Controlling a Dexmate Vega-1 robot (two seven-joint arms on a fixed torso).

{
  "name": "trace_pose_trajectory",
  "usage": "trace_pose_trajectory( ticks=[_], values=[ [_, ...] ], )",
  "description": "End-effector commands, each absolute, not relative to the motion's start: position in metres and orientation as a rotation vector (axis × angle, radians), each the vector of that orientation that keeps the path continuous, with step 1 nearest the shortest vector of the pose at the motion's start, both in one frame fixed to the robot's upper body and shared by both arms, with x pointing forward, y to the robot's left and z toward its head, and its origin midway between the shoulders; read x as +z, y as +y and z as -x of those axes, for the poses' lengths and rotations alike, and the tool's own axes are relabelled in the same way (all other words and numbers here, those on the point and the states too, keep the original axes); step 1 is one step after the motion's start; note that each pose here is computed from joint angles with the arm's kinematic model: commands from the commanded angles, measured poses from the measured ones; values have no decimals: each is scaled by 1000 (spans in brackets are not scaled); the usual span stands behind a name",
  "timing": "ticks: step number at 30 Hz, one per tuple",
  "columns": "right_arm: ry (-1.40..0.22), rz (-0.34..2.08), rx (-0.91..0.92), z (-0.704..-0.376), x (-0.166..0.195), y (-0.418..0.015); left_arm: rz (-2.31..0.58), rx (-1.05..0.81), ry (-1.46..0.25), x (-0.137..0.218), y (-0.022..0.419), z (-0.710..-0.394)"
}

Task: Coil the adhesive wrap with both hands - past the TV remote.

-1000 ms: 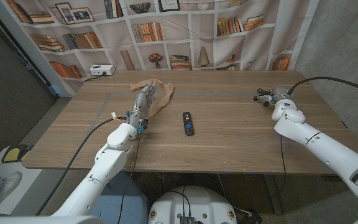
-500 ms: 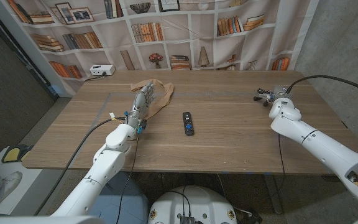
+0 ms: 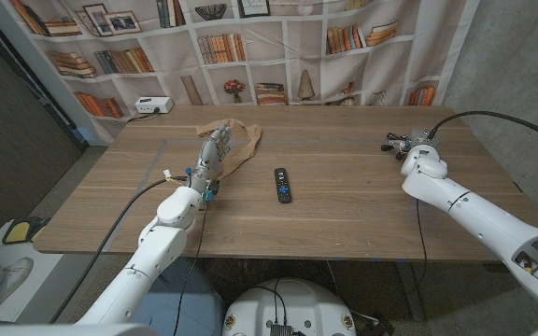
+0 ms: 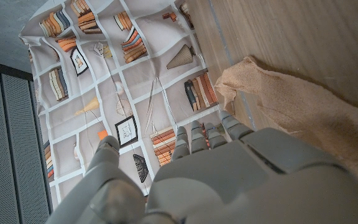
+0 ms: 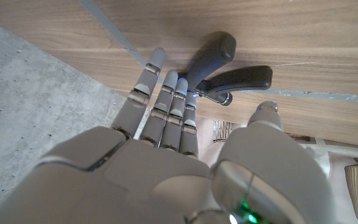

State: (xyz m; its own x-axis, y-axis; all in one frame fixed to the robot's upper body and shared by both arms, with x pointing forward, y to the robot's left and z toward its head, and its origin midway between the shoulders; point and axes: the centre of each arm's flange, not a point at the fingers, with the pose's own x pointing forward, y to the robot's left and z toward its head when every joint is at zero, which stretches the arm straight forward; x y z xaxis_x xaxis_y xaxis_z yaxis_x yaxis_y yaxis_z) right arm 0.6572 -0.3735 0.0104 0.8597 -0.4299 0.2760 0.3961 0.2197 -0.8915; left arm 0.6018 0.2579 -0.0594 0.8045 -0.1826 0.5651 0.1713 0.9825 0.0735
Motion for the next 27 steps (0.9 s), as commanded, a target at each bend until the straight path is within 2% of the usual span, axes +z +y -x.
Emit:
trace_pose_trajectory(
  ticks=[1, 27],
  values=[
    [73, 1231, -591, -662, 10, -373, -17, -191, -604, -61, 260, -603],
    [173, 1234, -594, -671, -1, -382, -15, -189, -601, -61, 258, -607]
  ],
)
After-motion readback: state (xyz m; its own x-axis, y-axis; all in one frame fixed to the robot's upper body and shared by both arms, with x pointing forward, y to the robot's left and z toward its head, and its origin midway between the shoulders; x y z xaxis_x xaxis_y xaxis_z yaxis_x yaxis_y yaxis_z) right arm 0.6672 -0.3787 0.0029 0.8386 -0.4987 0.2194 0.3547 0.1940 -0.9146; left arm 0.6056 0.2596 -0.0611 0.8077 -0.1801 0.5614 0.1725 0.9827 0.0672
